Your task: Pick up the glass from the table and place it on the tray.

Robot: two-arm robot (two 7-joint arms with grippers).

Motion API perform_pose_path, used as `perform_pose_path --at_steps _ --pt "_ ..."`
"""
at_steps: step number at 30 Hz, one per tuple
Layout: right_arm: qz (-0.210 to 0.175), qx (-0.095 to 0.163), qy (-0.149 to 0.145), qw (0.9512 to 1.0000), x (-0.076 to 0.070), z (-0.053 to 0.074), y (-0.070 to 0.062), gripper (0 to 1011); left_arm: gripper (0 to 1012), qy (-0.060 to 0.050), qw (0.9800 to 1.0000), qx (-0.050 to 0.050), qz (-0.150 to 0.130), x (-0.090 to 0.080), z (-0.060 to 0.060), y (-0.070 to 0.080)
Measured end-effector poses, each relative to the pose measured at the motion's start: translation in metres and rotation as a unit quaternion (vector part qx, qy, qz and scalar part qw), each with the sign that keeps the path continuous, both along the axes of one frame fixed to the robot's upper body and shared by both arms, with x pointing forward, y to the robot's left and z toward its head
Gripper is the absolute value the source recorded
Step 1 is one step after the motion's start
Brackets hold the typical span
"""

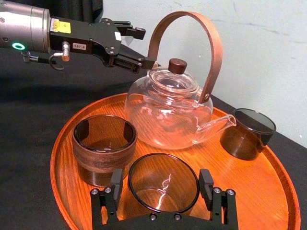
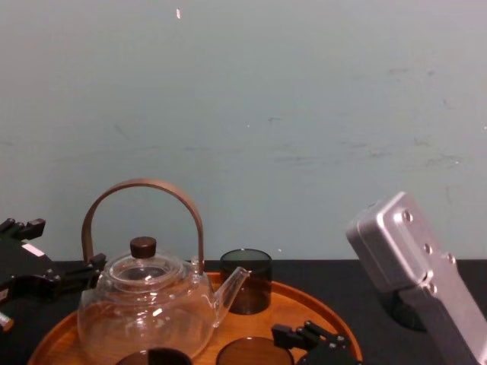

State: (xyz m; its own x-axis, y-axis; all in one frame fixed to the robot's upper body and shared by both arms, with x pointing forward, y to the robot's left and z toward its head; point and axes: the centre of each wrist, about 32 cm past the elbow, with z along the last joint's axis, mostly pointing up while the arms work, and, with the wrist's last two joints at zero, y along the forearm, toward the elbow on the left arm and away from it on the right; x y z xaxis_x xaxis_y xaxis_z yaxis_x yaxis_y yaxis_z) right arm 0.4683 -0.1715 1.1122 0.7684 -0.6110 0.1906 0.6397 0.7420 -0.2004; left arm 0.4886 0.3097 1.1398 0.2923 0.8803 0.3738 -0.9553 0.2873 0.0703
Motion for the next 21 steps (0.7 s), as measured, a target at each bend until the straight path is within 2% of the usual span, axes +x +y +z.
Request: perform_pose_path --at_steps 11,21 --pt "-0.006 0.001 0.014 0.9999 -0.001 0.001 -0.005 1002 1010 0.000 1.0000 0.000 0.000 0.000 0.000 0.000" --pt "-0.017 -0.007 0.021 0.9996 -0.013 0.001 -0.021 1002 1009 0.000 1.0000 0.000 0.000 0.000 0.000 0.000"
